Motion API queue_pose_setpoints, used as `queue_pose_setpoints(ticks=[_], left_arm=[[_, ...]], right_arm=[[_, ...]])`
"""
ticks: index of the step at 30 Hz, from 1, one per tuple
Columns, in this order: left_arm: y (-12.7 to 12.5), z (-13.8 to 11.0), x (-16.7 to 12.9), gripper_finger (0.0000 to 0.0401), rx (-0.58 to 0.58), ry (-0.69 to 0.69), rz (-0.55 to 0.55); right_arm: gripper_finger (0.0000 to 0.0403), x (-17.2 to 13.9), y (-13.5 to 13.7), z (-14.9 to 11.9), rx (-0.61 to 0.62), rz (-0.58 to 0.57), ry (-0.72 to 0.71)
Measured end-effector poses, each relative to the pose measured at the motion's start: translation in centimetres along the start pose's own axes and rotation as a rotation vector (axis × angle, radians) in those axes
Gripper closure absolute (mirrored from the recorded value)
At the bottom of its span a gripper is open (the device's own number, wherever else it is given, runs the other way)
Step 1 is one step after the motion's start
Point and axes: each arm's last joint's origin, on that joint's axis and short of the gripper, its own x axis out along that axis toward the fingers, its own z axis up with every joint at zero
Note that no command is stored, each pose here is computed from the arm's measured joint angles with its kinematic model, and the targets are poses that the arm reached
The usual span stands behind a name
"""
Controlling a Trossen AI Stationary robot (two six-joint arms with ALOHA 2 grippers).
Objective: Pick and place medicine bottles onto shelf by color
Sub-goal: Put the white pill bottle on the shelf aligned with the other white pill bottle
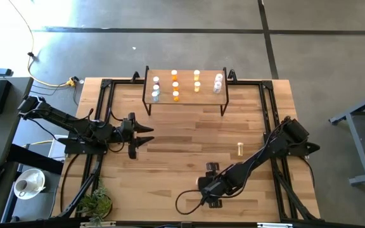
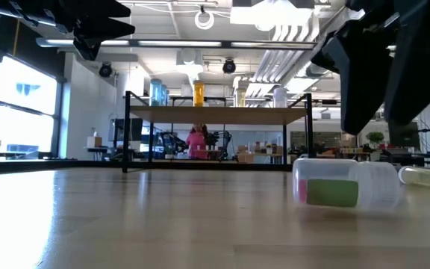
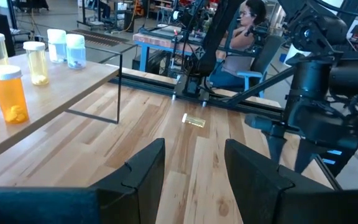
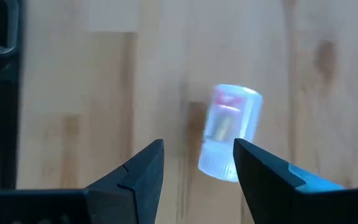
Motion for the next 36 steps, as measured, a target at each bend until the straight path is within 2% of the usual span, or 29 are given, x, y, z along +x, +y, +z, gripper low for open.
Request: queue_pose_setpoints(ticks=[5, 13, 21, 31, 36], left_arm=[[0.0, 0.0, 0.0, 0.0245, 0.000, 0.000, 0.000], [0.0, 0.0, 0.0, 0.0245, 0.002, 0.003, 0.001], [0.0, -0.1, 0.0, 0.0245, 0.004, 0.007, 0.003], [0.0, -0.1, 0.0, 0.0245, 0.007, 0.013, 0.004], [0.1, -0.4, 0.0, 0.0245, 0.017, 0.034, 0.009]], right_arm=[[0.0218, 0.6, -0.7, -0.3, 0.105, -0.067, 0.034], [0.0218, 3.2, -1.4, -0.6, 0.104, -0.105, 0.111], [0.0219, 4.2, -1.5, -0.8, 0.091, -0.105, 0.136], [0.0264, 4.2, -1.5, -0.5, 0.105, -0.104, 0.111], [0.0236, 4.2, -1.5, -0.5, 0.151, -0.099, 0.111]])
